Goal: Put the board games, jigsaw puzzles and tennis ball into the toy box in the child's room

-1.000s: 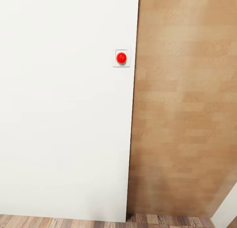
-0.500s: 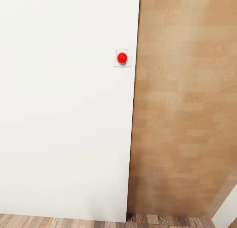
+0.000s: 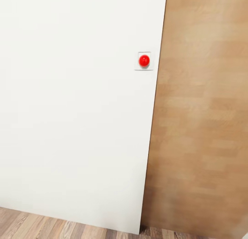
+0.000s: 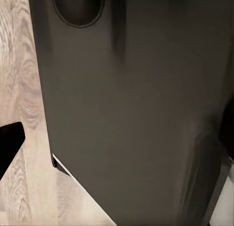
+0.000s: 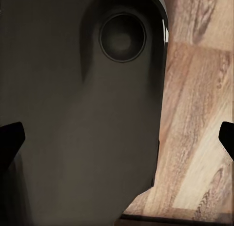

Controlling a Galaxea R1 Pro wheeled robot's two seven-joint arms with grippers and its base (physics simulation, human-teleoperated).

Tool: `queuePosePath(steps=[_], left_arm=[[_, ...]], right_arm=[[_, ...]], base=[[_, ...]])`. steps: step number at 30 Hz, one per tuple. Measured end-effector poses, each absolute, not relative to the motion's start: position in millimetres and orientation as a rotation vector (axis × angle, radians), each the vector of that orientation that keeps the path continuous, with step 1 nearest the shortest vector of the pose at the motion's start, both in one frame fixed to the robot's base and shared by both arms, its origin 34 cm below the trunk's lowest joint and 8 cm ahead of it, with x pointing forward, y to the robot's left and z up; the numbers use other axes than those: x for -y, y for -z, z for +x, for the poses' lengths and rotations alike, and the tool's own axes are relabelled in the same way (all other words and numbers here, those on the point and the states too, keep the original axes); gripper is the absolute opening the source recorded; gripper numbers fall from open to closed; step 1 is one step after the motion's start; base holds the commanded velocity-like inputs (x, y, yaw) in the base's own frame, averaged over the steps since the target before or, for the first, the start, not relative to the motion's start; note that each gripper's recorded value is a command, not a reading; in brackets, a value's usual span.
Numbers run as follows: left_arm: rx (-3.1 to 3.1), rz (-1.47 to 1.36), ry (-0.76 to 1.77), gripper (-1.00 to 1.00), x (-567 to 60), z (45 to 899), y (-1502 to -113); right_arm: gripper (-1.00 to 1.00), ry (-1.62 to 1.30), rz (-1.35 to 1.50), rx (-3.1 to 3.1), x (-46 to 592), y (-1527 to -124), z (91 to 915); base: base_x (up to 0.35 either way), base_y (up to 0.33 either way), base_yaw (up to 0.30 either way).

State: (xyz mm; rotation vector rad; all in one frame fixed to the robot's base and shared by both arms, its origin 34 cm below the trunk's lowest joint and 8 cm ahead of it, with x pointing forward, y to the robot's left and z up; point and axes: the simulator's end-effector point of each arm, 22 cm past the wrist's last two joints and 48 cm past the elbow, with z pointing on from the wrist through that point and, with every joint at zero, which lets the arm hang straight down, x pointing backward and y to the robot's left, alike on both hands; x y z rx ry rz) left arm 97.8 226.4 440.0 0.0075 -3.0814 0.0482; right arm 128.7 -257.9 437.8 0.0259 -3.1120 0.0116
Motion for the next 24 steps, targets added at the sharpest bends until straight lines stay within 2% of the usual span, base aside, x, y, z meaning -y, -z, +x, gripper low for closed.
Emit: queuePosePath(steps=[24], left_arm=[[3.078,0.008,-0.051,1.00,-224.9,95.6,-440.2]], right_arm=[[1.00,-0.015,0.031,3.111,259.1,-437.8,128.5]], base=[[0.000,0.000,0.287]])
